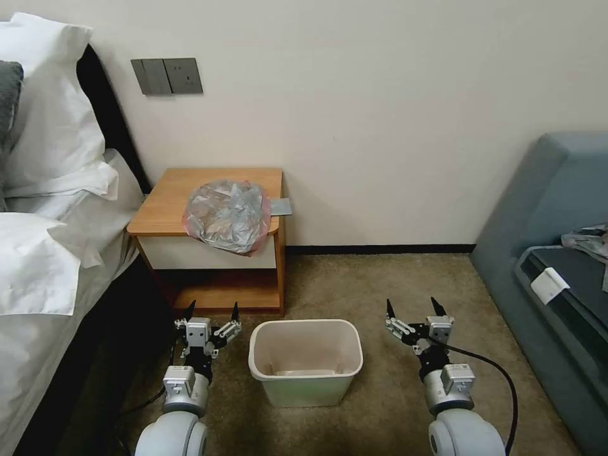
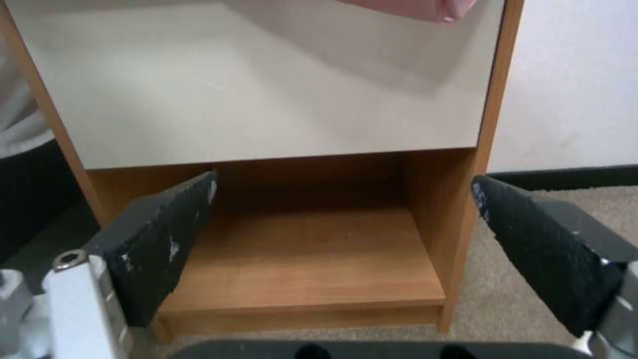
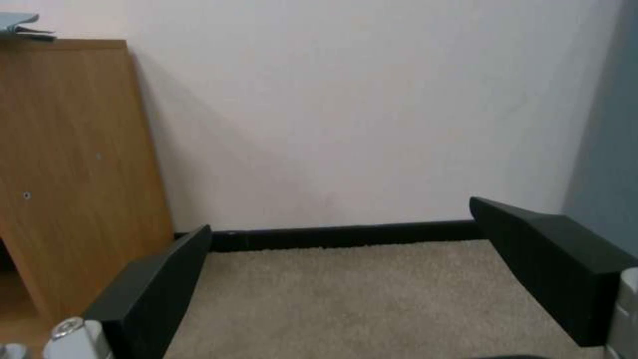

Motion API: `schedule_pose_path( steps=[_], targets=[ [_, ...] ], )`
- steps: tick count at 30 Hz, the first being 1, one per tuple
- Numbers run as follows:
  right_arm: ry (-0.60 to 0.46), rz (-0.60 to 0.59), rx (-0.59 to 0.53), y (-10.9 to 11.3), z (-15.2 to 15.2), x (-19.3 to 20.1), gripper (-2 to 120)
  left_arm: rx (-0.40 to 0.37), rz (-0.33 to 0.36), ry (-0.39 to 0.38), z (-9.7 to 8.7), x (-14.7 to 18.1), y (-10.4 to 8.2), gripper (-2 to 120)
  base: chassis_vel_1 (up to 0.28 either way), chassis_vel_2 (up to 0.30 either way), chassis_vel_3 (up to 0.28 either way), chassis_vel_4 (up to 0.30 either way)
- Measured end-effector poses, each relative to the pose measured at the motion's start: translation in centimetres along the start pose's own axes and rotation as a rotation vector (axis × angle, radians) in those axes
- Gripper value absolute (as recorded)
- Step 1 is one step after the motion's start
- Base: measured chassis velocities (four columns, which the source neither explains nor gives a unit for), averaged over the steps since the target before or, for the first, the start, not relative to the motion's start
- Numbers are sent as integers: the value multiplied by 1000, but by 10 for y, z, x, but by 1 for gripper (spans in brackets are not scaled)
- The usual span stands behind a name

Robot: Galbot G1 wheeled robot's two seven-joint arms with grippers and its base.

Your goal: Pick up the garbage bag from the table and place it over the trash can.

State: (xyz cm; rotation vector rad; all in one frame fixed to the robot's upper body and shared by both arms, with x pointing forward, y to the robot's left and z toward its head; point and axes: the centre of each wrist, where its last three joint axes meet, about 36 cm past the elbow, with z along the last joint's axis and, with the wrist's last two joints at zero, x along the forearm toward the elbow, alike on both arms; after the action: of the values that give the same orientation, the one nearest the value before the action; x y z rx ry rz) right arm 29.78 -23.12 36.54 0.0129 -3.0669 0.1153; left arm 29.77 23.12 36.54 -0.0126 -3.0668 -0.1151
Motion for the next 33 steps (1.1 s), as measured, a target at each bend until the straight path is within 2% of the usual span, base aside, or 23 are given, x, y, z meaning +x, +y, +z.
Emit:
schedule_pose_path(
  steps=[29, 33],
  targets=[
    [0, 0, 0, 0, 0, 0, 100, 0, 0, 0, 0, 0, 0, 100, 0, 0, 0, 0],
    [-5, 0, -1, 1, -3, 2, 100, 1, 0, -5, -5, 1, -1, 100, 0, 0, 0, 0]
  ],
)
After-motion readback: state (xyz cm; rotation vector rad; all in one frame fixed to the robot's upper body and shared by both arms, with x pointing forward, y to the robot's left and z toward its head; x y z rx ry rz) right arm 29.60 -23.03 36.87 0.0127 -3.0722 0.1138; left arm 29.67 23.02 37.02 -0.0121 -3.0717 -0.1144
